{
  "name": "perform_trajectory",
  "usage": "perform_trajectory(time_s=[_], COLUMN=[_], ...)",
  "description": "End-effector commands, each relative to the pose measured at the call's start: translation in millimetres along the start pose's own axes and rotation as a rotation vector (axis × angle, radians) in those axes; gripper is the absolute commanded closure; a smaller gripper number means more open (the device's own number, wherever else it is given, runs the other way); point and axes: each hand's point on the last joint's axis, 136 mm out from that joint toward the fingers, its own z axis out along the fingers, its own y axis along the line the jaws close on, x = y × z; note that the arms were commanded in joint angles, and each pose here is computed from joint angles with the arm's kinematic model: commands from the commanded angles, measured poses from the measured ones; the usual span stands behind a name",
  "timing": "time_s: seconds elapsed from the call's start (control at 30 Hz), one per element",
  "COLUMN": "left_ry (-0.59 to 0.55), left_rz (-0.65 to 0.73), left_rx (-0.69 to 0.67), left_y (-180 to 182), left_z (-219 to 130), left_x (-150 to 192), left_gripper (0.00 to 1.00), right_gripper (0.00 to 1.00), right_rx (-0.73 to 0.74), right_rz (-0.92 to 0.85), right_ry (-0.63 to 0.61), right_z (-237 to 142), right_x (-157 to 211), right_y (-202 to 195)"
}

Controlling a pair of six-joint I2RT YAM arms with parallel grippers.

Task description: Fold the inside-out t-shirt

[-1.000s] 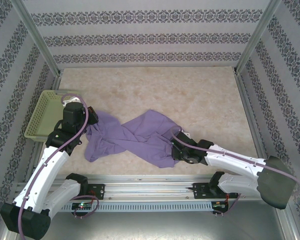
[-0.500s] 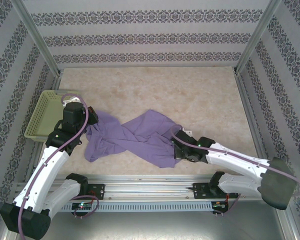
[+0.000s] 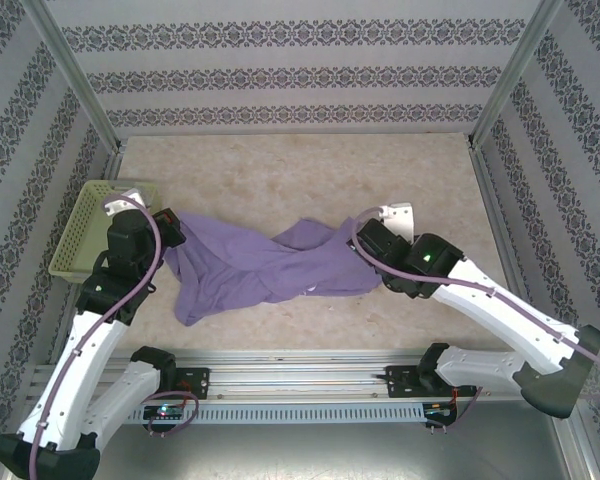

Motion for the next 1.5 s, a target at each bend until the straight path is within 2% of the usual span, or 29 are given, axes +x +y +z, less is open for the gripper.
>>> perform_trajectory(time_s=[0.0, 0.07, 0.17, 0.33, 0.47, 0.7, 0.87, 1.03, 1.47], left_ry=[0.015, 0.016, 0.009, 0.005, 0.007, 0.011, 0.018, 0.017, 0.025], left_rz=[0.008, 0.009, -0.003, -0.013, -0.012, -0.005, -0.004, -0.002, 0.001], left_rx=[-0.059, -0.072, -0.047, -0.037, -0.037, -0.039, -0.04, -0.037, -0.034], left_y=[12.7, 14.5, 9.4, 9.4, 10.8, 10.9, 11.0, 10.2, 9.8], left_z=[10.0, 12.2, 11.9, 10.1, 9.8, 10.7, 12.7, 12.3, 13.5], left_x=[11.4, 11.6, 8.3, 9.1, 11.5, 12.1, 14.1, 13.7, 15.6], left_gripper=[1.0, 1.0, 1.0, 1.0, 1.0, 1.0, 1.0, 1.0, 1.0], right_gripper=[1.0, 1.0, 1.0, 0.98, 0.92, 0.74, 0.73, 0.77, 0.81], right_rx=[-0.21, -0.266, -0.264, -0.105, -0.127, -0.191, -0.241, -0.293, -0.254], right_rz=[0.02, 0.089, 0.147, 0.152, 0.2, 0.307, 0.375, 0.408, 0.395], right_ry=[0.137, 0.213, 0.322, 0.452, 0.432, 0.383, 0.349, 0.361, 0.394], right_z=[28.7, 42.4, 61.2, 77.3, 78.1, 77.2, 75.2, 80.2, 101.3], right_x=[45.5, 68.1, 104.4, 150.6, 150.8, 147.1, 144.3, 145.8, 146.9], right_y=[39.7, 45.9, 46.7, 24.6, 26.8, 25.2, 20.9, 26.7, 27.0])
